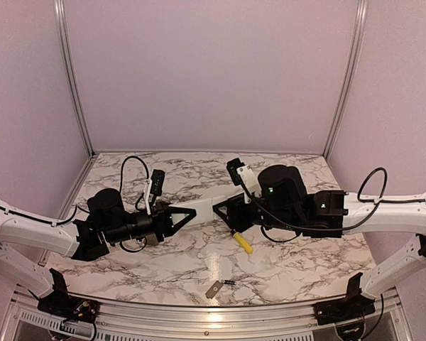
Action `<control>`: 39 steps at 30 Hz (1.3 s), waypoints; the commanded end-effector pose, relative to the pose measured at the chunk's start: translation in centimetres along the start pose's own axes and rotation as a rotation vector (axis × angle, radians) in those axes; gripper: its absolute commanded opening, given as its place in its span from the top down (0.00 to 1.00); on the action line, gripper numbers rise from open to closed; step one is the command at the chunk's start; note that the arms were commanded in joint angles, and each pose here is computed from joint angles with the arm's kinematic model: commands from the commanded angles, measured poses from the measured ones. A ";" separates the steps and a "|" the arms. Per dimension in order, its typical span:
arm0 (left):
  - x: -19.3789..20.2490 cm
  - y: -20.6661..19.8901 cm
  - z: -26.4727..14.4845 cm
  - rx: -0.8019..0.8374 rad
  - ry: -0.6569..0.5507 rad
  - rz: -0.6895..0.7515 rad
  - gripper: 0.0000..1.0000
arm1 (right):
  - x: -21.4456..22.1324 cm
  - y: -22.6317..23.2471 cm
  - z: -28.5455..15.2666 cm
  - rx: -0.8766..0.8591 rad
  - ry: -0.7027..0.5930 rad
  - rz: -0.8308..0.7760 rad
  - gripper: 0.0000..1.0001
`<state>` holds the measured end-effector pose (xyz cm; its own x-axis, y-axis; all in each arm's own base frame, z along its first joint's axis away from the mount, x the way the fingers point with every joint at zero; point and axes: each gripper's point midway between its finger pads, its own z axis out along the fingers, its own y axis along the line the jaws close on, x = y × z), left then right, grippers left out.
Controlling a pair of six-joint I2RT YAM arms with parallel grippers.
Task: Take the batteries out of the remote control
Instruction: Remove the battery cover from the remote control.
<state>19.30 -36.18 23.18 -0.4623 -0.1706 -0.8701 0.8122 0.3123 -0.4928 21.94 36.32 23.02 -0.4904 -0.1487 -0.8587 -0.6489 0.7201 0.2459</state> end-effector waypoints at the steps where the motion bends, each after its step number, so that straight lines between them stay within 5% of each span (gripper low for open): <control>1: -2.5 -2.5 -0.5 0.091 -0.074 0.027 1.00 | 0.2 -2.3 -0.2 0.051 -0.014 0.027 0.64; 10: -2.4 -1.6 -0.2 0.048 -0.074 0.034 1.00 | 0.1 -1.8 -0.4 0.009 -0.019 0.037 0.86; 14: -2.3 -0.8 0.0 0.004 -0.074 0.036 1.00 | 0.1 -2.1 -0.4 0.023 -0.020 0.039 0.88; 16: -2.2 -0.6 0.1 -0.002 -0.070 0.039 1.00 | 0.1 -1.6 -0.5 -0.006 -0.017 0.033 0.77; 20: -2.5 -0.8 -0.2 -0.001 -0.073 0.050 1.00 | -1.0 -1.0 -1.9 -0.072 -0.051 0.009 0.31; 24: -2.7 -1.2 -0.5 0.013 -0.080 0.053 1.00 | -1.3 -2.1 -2.4 -0.109 -0.068 0.022 0.12; 39: -2.4 -2.6 -0.3 0.097 -0.058 0.037 1.00 | -1.0 -0.1 -0.3 -0.230 -0.050 -0.008 0.14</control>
<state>18.67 -36.07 24.01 -0.4457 -0.1672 -0.8794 0.8323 0.2844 -0.4759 22.21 35.16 23.57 -0.4739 -0.1167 -0.8728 -0.7465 0.5790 0.3279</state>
